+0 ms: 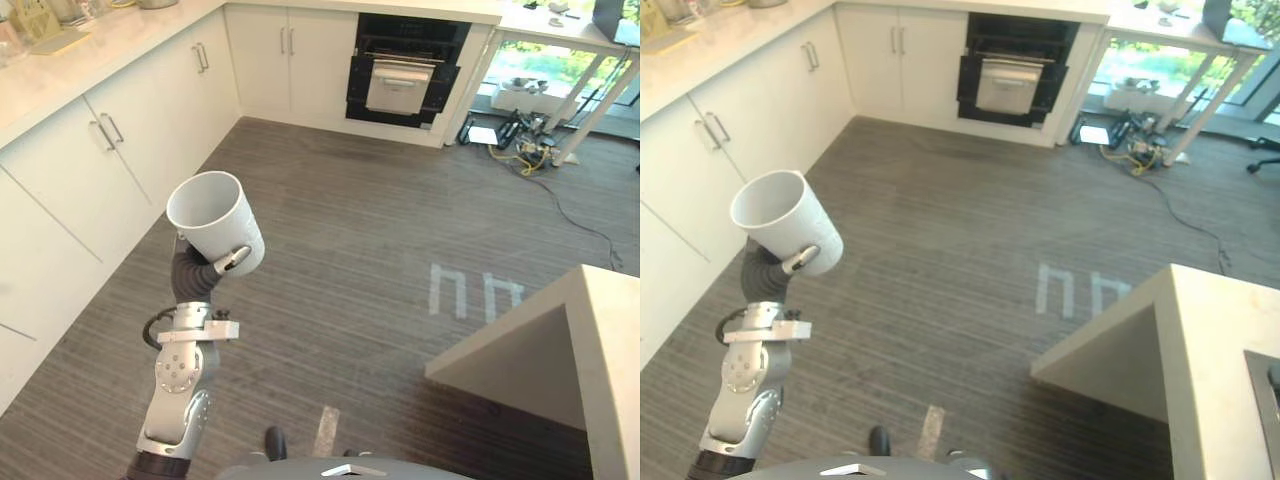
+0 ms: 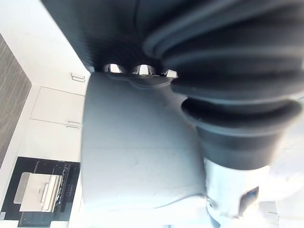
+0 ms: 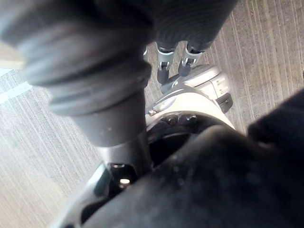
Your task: Walk over to the sink, pick up the cup, carry it to the dishwasher, place the cup inside the dishwasher, then close the dishwasher door
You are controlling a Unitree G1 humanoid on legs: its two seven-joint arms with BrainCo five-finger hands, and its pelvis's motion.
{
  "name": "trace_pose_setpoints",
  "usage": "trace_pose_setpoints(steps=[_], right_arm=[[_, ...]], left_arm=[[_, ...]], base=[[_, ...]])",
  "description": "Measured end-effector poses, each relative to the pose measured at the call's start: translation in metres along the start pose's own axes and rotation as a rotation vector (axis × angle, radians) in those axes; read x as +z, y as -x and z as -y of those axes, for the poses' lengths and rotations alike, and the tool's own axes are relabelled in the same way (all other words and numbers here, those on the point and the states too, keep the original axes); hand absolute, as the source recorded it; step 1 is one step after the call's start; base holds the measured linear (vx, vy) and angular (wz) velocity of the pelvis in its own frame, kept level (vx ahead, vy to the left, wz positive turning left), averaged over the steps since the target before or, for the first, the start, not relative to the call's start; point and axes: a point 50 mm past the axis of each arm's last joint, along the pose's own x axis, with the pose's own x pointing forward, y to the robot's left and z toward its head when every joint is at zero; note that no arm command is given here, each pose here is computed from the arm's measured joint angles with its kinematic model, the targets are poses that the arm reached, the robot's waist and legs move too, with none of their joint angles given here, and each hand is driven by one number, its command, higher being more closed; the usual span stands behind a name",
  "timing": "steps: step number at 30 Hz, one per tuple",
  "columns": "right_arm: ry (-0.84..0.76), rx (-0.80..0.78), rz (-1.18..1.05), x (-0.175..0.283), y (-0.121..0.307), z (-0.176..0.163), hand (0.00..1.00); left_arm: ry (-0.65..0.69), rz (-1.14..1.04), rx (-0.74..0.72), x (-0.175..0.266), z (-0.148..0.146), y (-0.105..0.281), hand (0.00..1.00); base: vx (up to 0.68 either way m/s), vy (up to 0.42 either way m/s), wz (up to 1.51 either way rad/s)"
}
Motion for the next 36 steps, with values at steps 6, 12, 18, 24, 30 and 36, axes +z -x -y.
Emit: trace_pose_setpoints(steps=[6, 12, 18, 24, 30, 36], right_arm=[[-0.055, -0.011, 0.013, -0.009, 0.002, -0.001, 0.0], [-0.072, -0.041, 0.032, -0.008, 0.007, 0.009, 0.0], [-0.05, -0.029, 0.04, -0.002, 0.005, 0.009, 0.0], [-0.053, -0.056, -0.003, -0.015, 0.01, 0.014, 0.0], [-0.115, -0.018, 0.05, -0.019, 0.014, 0.013, 0.0], [-0.209, 0.042, 0.16, -0.023, 0.011, -0.012, 0.0]], left_arm=[[0.031, 0.081, 0.175, 0.008, -0.015, -0.001, 1.0], [0.073, 0.108, 0.179, 0.012, -0.014, -0.001, 1.0], [0.003, 0.058, 0.284, 0.008, -0.042, 0.02, 1.0], [0.026, 0.062, 0.229, 0.01, -0.048, 0.026, 1.0], [0.074, 0.006, 0.05, 0.003, -0.022, 0.012, 1.0], [0.141, 0.013, -0.089, 0.0, 0.013, -0.009, 1.0]], base=[[0.07, 0.003, 0.11], [0.09, 0.094, 0.46], [0.0, 0.057, -0.08], [0.27, 0.294, -0.57], [0.4, 0.21, -0.11], [0.33, 0.046, 0.1]])
